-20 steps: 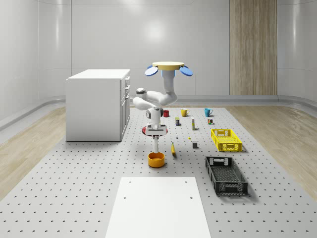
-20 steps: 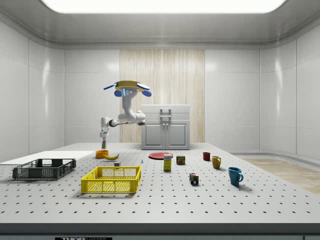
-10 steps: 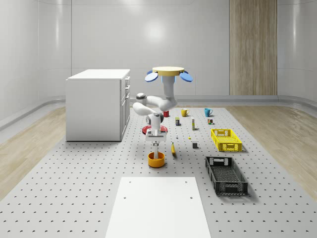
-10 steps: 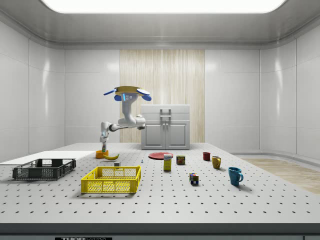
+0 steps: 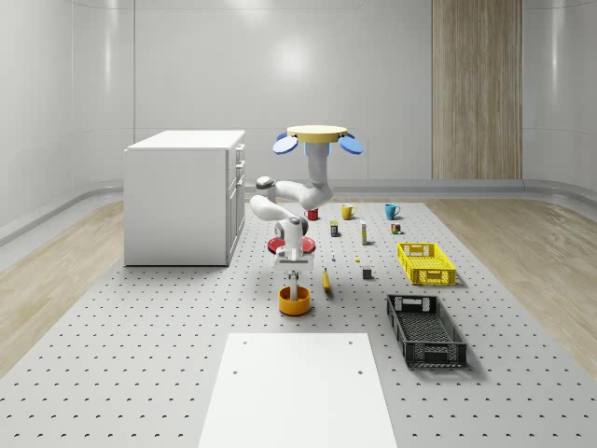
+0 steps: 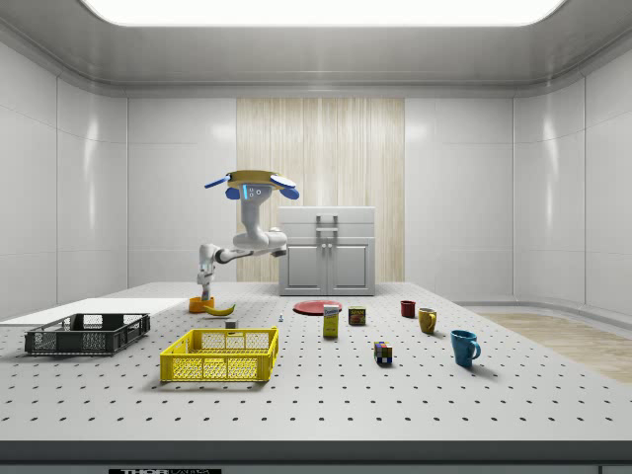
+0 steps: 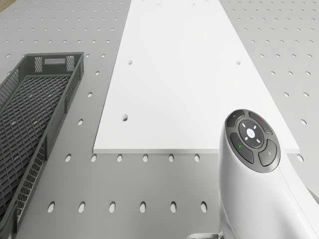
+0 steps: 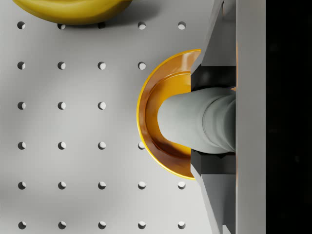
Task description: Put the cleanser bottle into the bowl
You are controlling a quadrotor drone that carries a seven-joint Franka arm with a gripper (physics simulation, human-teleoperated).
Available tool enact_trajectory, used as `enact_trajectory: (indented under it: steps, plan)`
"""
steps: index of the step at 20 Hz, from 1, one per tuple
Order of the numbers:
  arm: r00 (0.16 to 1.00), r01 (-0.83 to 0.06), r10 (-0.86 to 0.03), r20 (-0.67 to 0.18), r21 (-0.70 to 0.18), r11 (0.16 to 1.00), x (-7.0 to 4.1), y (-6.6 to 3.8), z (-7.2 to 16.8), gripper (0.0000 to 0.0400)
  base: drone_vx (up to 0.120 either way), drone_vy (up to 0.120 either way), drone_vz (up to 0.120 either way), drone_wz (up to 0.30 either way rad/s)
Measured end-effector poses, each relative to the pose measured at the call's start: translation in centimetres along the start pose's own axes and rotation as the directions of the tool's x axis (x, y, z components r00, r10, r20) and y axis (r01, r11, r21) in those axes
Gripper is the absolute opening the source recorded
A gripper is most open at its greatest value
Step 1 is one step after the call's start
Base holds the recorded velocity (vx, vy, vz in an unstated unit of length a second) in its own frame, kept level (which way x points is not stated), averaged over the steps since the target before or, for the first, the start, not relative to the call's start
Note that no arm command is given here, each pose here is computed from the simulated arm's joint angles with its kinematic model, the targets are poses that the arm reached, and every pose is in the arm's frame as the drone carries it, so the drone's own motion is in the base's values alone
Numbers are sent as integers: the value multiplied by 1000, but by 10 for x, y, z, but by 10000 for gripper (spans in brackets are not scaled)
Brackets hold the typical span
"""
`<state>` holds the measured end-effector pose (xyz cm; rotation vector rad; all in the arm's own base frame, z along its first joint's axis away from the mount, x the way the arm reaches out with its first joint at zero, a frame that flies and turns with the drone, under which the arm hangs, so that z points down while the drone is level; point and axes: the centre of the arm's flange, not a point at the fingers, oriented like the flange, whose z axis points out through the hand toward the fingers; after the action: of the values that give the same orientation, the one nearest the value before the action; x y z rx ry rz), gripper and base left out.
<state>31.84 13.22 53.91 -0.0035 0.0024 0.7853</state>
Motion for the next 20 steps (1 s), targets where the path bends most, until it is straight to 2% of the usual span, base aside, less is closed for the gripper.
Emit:
enact_trajectory:
  steps: [3, 6, 8, 10, 14, 20]
  plan:
    - [1000, 0, 0, -1, 0, 1000, 0, 0, 4, 156, 0, 0, 0, 0]
    - [1000, -1, 1, 2, 1, 1000, 0, 0, 6, 274, 0, 0, 0, 0]
    - [1000, -1, 1, 3, 2, 1000, 0, 0, 6, 324, 0, 0, 0, 0]
    - [1000, -1, 1, 4, 2, 1000, 0, 0, 2, 354, 0, 0, 0, 0]
    - [1000, -1, 1, 5, 3, 1000, 0, 0, -12, 383, 0, 0, 0, 0]
    - [1000, -1, 1, 5, 3, 1000, 0, 0, -33, 396, 0, 0, 0, 0]
